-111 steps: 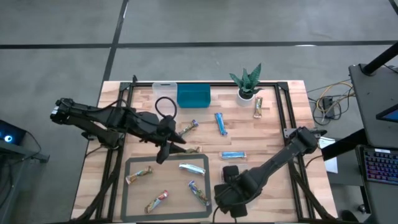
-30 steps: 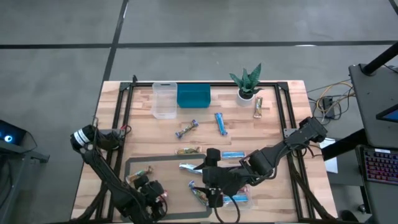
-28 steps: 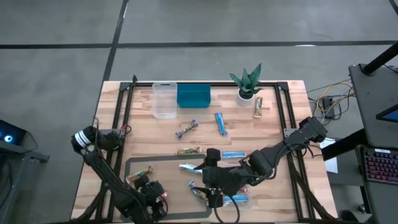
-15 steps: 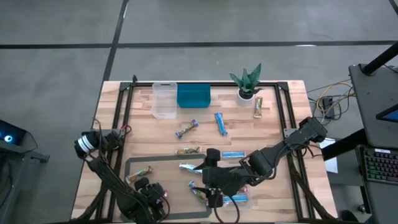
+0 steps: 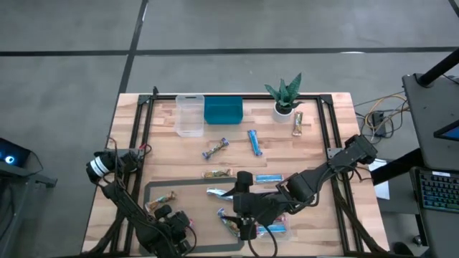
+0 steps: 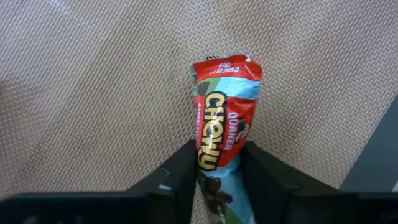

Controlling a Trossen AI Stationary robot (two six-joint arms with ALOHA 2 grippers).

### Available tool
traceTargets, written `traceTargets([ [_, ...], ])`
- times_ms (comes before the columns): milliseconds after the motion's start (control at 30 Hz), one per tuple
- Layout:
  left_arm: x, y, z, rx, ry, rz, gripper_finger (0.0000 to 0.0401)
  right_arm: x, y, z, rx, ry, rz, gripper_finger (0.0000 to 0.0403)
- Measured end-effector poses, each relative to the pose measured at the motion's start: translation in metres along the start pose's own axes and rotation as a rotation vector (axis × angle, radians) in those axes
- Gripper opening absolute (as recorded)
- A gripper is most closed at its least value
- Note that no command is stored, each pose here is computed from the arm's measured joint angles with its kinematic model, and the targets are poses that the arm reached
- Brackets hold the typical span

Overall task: Pick and place Granola Bars by type
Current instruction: Put the red granola bar into the bottom transparent bin

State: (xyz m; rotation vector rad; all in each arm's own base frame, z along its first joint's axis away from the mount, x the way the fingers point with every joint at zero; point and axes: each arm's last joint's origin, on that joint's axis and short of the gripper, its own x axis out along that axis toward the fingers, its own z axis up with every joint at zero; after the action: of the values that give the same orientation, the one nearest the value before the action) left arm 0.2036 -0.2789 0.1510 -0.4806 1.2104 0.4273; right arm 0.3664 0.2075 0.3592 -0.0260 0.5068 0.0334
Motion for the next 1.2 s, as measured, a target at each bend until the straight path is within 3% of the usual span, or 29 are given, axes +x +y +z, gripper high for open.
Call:
traceTargets([
  [333,-0.007,-0.001,0.003,0.021,-0.026,-0.022,0.0013,0.0,0.0,0.0,-0.011,0.002,0.0,0.0257],
  [700,-0.037,0.006,0.03,0.04,-0.131,-0.077,0.0011,-0.008,-0.001,0.009,-0.004,-0.026,0.007,0.0275],
  [900,-0.066,0.015,0.052,0.024,-0.275,-0.131,0.0011,-0.026,-0.007,0.023,0.025,-0.075,0.012,0.0289],
  [1200,-0.116,0.036,0.081,0.019,-0.472,-0.219,0.0011,-0.059,-0.026,0.03,0.108,-0.082,-0.083,0.0288],
])
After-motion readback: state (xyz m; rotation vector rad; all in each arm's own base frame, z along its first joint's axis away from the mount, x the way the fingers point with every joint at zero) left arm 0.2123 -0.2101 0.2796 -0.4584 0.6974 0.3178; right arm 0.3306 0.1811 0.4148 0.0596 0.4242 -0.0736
